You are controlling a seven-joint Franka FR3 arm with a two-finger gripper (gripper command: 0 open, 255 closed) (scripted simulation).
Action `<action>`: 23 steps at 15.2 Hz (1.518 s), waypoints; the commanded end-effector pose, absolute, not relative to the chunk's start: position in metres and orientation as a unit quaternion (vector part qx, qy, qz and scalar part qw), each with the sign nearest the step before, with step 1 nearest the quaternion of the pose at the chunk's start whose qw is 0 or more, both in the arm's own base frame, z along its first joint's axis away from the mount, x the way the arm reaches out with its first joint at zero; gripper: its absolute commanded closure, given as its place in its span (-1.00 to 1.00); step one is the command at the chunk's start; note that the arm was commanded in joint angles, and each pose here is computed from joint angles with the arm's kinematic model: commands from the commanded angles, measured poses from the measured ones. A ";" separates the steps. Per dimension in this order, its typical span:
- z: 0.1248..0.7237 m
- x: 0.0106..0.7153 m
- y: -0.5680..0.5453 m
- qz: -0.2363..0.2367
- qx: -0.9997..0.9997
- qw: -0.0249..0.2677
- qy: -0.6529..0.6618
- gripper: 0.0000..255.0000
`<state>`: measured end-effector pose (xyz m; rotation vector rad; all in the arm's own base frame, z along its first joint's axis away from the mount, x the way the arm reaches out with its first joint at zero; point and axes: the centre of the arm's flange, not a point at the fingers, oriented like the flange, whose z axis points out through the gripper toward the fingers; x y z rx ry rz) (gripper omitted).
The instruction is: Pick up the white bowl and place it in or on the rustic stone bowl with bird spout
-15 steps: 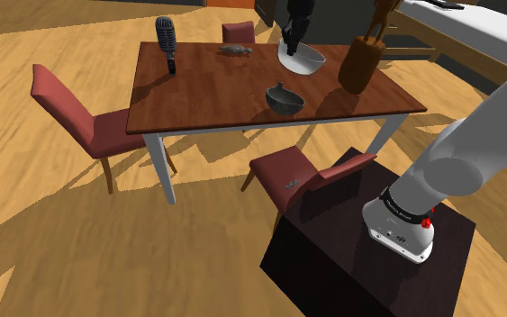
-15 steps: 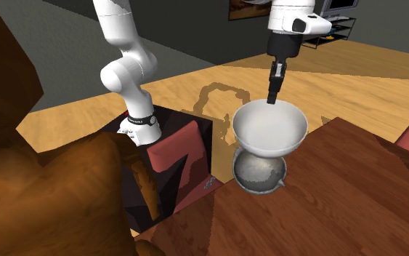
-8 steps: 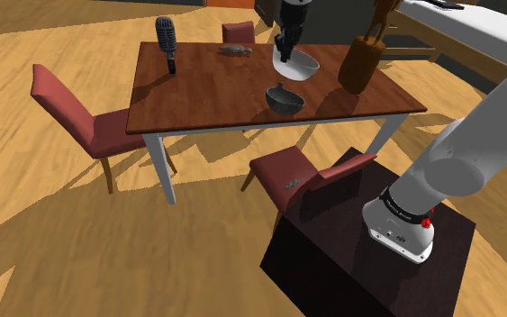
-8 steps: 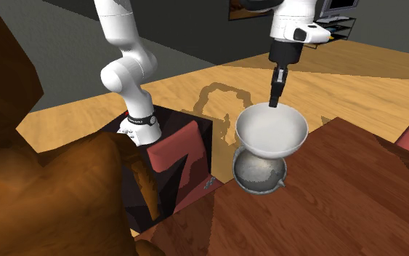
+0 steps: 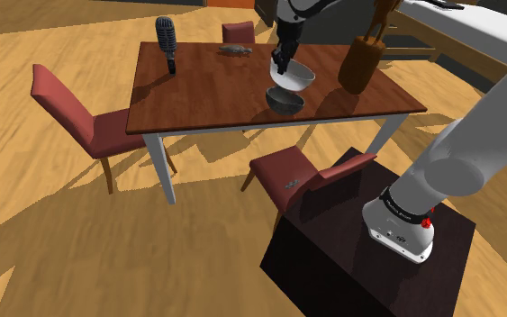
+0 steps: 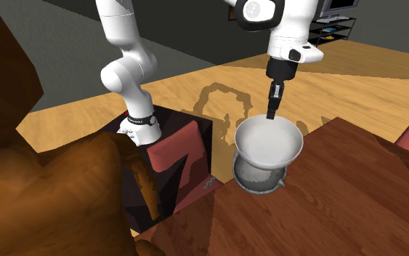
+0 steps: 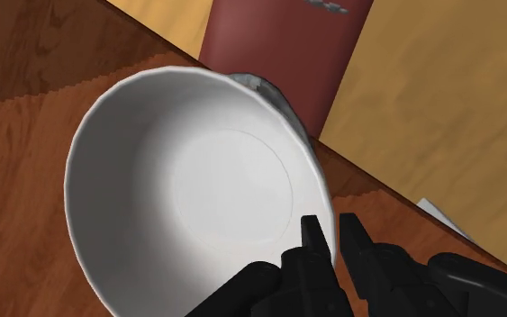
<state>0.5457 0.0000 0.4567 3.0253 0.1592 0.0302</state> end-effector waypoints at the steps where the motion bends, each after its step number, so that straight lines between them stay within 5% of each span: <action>1: 0.446 0.545 0.000 0.010 0.997 0.056 0.053 1.00; 15: 0.408 0.545 0.000 0.010 0.997 0.056 0.053 1.00; 16: 0.408 0.545 -0.001 0.010 0.997 0.056 0.053 -1.00; 23: 0.435 0.544 0.003 0.010 0.997 0.056 0.053 -1.00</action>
